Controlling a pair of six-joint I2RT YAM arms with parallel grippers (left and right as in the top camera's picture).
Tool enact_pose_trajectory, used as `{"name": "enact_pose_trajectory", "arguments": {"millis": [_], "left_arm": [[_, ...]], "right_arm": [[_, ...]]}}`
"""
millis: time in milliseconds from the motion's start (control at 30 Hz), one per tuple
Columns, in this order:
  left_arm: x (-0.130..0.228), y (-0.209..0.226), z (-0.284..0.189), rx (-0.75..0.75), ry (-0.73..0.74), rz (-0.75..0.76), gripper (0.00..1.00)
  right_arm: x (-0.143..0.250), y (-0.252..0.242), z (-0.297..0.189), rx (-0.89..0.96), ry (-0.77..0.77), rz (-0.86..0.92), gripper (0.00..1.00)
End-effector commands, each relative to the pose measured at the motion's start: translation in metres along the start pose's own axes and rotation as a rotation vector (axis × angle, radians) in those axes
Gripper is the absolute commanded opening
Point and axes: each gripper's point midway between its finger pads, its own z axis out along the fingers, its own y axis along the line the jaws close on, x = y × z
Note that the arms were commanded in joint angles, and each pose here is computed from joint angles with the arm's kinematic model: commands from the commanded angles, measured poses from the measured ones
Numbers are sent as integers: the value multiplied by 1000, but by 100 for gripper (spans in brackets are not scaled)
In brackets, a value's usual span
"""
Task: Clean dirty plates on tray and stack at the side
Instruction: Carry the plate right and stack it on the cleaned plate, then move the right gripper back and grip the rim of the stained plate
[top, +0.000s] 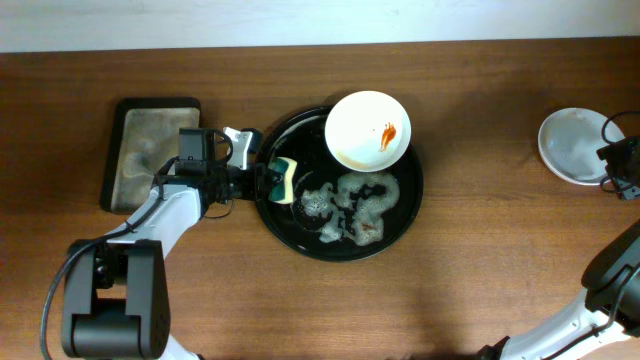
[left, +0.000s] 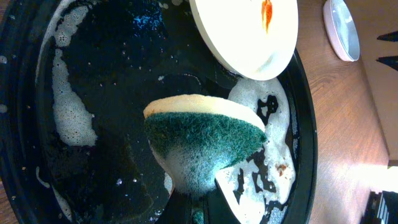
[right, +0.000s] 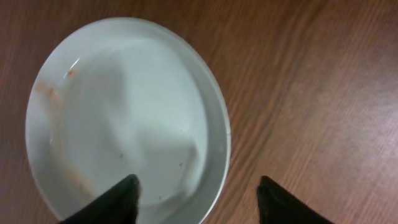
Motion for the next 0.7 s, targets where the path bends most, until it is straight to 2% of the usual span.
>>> {"name": "enact_pose_trajectory", "arguments": {"millis": [0, 100, 200, 300, 367, 467, 567, 667], "left_arm": [[5, -4, 2, 27, 11, 6, 0], [5, -8, 2, 53, 13, 6, 0], [5, -8, 2, 53, 12, 6, 0], [5, -8, 2, 53, 12, 6, 0], [5, -8, 2, 53, 11, 8, 0], [3, -10, 2, 65, 5, 8, 0], [1, -13, 2, 80, -4, 2, 0], [1, -13, 2, 80, -4, 2, 0]], "right_arm": [[2, 34, -26, -167, 39, -53, 58], [8, 82, -88, -428, 49, -178, 53], [38, 109, -147, -547, 85, -298, 50], [87, 126, -181, -571, 164, -424, 49], [143, 141, -197, -587, 271, -557, 45], [212, 154, -206, -551, 402, -700, 43], [264, 161, -208, -486, 449, -839, 41], [312, 166, -210, -430, 498, -906, 34]]}}
